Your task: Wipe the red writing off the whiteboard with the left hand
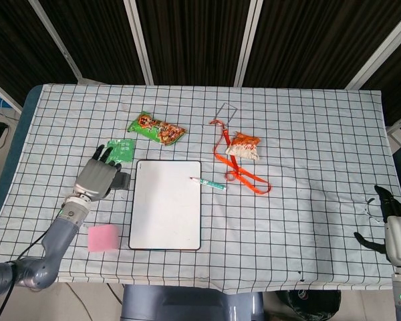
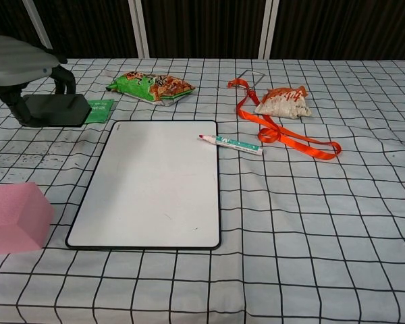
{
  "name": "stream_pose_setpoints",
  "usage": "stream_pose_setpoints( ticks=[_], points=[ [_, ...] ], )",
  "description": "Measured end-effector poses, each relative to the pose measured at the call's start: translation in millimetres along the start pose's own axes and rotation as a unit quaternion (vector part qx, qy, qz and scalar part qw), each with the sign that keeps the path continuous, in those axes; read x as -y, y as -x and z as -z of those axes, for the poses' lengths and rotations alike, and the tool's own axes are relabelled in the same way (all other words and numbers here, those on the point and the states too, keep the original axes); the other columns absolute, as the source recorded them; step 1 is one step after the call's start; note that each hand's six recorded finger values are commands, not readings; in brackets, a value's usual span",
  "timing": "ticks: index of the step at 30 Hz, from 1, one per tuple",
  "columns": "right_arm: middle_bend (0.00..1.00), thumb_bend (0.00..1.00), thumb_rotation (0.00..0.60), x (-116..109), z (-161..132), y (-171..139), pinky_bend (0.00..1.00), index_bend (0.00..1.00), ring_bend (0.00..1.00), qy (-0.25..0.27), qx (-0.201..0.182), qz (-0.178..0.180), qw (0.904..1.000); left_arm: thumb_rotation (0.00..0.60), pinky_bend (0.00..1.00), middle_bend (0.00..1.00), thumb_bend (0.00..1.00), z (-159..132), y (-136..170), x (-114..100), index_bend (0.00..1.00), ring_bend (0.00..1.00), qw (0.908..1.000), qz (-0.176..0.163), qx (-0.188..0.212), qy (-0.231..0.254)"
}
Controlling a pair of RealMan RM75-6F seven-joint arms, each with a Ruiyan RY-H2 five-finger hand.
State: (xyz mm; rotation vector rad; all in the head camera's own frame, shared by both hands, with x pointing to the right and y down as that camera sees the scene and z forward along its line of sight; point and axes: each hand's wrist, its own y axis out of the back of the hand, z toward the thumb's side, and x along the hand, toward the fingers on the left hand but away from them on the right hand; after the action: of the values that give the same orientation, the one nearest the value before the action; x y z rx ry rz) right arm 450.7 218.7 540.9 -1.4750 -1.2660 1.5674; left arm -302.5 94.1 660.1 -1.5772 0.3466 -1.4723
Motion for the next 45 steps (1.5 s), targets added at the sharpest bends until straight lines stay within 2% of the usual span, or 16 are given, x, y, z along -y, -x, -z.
stream_pose_setpoints(
  ticks=[11, 17, 22, 25, 29, 33, 37, 40, 45],
  points=[
    [0.13, 0.19, 0.600, 0.4, -0.3, 0.4, 0.21, 0.02, 0.20, 0.002, 0.001, -0.002, 1.0000, 0.600, 0.00, 0.40, 0.35, 41.8, 7.4, 49.4, 0.37, 0.00, 0.9987, 0.035, -0.032, 0.021],
    [0.13, 0.19, 0.600, 0.3, 0.0, 0.4, 0.21, 0.02, 0.20, 0.004, 0.001, -0.002, 1.0000, 0.600, 0.00, 0.39, 0.35, 41.7, 2.0, 71.9, 0.37, 0.00, 0.9980, 0.050, -0.029, 0.026],
    [0.13, 0.19, 0.600, 0.4, 0.0, 0.3, 0.21, 0.02, 0.20, 0.003, 0.001, -0.003, 1.0000, 0.600, 0.00, 0.38, 0.31, 35.5, -1.7, 77.4, 0.36, 0.00, 0.9983, 0.050, -0.021, 0.023],
    [0.13, 0.19, 0.600, 0.1, 0.3, 0.3, 0.21, 0.02, 0.20, 0.004, 0.002, -0.002, 1.0000, 0.600, 0.00, 0.32, 0.25, 32.9, -1.5, 83.2, 0.30, 0.00, 0.9979, 0.060, -0.017, 0.016],
    [0.13, 0.19, 0.600, 0.1, 0.3, 0.4, 0.21, 0.02, 0.20, 0.003, 0.001, -0.002, 1.0000, 0.600, 0.00, 0.21, 0.15, 32.5, -1.3, 87.7, 0.16, 0.00, 0.9972, 0.071, -0.019, 0.011],
    [0.13, 0.19, 0.600, -0.1, 0.4, 0.3, 0.21, 0.02, 0.20, 0.004, 0.002, -0.002, 1.0000, 0.600, 0.00, 0.14, 0.13, 32.2, 0.4, 87.4, 0.08, 0.00, 0.9968, 0.078, -0.018, -0.007],
    [0.13, 0.19, 0.600, 0.0, 0.1, 0.4, 0.21, 0.02, 0.20, 0.003, 0.001, -0.002, 1.0000, 0.600, 0.00, 0.13, 0.13, 28.0, 5.8, 79.5, 0.07, 0.00, 0.9970, 0.074, -0.015, -0.013],
    [0.13, 0.19, 0.600, -0.1, 0.2, 0.4, 0.21, 0.02, 0.20, 0.004, 0.001, -0.002, 1.0000, 0.600, 0.00, 0.13, 0.13, 24.0, 12.7, 66.1, 0.07, 0.00, 0.9982, 0.058, -0.013, -0.006],
    [0.13, 0.19, 0.600, -0.3, 0.1, 0.4, 0.21, 0.02, 0.20, 0.004, 0.001, -0.002, 1.0000, 0.600, 0.00, 0.12, 0.13, 23.7, 35.5, 31.4, 0.07, 0.00, 0.9998, 0.005, -0.017, 0.006]
  ],
)
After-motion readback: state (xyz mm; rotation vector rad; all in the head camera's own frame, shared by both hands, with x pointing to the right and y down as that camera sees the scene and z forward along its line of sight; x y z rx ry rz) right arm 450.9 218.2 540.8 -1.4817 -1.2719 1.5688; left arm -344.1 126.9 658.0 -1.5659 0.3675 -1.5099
